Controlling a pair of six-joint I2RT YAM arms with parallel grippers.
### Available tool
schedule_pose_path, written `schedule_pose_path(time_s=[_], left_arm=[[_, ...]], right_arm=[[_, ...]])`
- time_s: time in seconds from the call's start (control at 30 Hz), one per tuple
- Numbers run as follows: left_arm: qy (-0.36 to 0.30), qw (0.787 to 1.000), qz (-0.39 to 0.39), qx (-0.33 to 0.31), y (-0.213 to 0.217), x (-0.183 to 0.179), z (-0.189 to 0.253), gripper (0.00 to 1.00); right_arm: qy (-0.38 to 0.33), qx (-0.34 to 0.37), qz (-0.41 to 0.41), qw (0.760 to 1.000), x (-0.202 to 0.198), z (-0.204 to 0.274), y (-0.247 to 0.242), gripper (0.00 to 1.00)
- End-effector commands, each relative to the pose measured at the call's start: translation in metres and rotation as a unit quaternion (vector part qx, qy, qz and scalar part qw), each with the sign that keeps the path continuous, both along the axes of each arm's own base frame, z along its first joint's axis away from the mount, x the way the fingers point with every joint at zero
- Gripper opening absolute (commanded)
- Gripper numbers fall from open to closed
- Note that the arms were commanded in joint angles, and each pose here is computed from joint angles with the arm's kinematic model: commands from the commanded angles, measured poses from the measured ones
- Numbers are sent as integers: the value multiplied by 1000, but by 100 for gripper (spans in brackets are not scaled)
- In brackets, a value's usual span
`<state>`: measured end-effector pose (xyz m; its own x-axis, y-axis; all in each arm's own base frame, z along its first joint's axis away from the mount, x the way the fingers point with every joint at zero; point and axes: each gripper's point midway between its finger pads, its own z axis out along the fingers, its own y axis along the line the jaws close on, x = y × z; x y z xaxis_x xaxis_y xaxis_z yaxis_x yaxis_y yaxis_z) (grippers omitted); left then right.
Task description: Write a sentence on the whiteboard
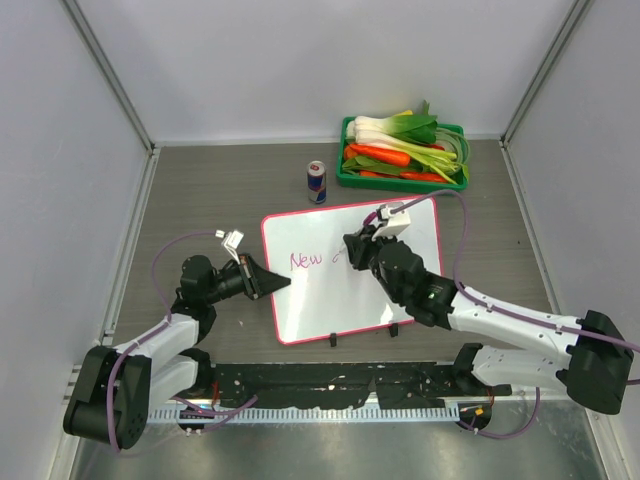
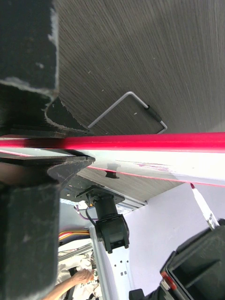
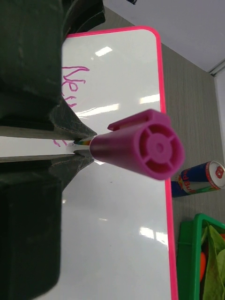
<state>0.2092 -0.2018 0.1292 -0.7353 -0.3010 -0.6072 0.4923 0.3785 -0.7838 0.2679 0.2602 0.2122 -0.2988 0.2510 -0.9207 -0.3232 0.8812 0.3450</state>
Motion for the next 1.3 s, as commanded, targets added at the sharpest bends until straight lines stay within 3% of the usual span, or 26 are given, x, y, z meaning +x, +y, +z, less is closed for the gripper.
schedule_pose_path(time_s=[0.0,0.37,1.27], left_arm=[[-30,999,19,38,5,9,-13,0],[-31,999,20,39,5,9,-13,0],[-30,999,21,39,6,9,-13,0]], right_arm=[[-44,32,-33,998,15,47,-4,1],[-31,21,-36,999,27,33,0,1],[24,14,-1,1000,4,-11,-5,1]])
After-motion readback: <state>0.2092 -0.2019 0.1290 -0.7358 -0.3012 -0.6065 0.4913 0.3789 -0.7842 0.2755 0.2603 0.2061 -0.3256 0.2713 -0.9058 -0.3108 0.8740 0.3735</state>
